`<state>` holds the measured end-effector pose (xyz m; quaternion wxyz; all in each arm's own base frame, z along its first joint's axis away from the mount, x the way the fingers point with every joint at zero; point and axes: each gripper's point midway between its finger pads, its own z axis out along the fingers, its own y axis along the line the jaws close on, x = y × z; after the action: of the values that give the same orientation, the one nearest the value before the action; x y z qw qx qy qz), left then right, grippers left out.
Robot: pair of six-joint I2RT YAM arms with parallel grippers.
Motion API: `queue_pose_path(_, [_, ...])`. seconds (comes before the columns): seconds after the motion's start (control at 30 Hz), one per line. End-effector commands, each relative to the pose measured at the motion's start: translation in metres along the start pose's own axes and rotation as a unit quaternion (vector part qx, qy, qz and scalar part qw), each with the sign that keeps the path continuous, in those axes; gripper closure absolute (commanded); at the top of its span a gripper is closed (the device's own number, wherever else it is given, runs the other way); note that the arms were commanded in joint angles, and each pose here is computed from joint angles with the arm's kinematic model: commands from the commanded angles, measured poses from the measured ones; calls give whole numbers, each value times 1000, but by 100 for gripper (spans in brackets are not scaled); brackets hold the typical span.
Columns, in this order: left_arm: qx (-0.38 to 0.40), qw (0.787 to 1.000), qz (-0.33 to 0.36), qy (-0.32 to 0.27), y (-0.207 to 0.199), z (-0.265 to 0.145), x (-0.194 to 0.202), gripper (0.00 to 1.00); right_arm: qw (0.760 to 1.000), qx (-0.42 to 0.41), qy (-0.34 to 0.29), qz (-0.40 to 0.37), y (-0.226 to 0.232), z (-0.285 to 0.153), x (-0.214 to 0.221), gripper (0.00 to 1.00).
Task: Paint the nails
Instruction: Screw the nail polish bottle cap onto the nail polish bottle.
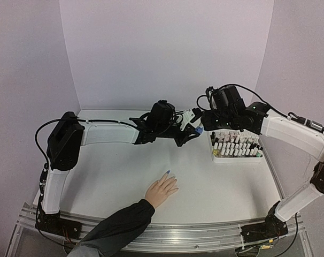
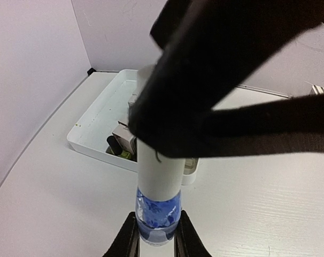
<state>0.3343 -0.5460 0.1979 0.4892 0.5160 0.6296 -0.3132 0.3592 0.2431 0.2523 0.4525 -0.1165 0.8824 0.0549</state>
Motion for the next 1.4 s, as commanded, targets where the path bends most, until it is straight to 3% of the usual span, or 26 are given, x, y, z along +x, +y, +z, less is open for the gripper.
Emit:
queue_pose_path(0.0, [36,993,55,-94,-34,-14,-71,100,997,-73,11,-36,33,-10,7,8])
queue_pose_path(0.2, [48,993,53,-92,-37,-20,-68,100,987,-122,1,-104,35,-37,13,5])
queue_pose_path(0.37, [65,992,52,-93,-41,-20,-68,100,960,-222,-22,-169,44,-86,20,3])
queue_pose_path(0.47, [78,991,52,-91,-45,-20,-67,100,952,-238,-27,-188,34,-108,24,3])
queue_pose_path(0.73, [146,982,60,-102,-70,-31,-69,100,915,-315,17,-251,26,-141,51,2])
queue_pose_path(0.87, [173,978,62,-98,-80,-36,-63,100,903,-322,13,-286,21,-132,47,7])
queue_pose_path(1.13, [237,963,91,-95,-101,-46,-57,100,880,-364,-1,-304,13,-119,27,32])
queue_pose_path(1.37, [261,957,90,-92,-108,-50,-55,100,862,-407,11,-303,24,-119,32,33])
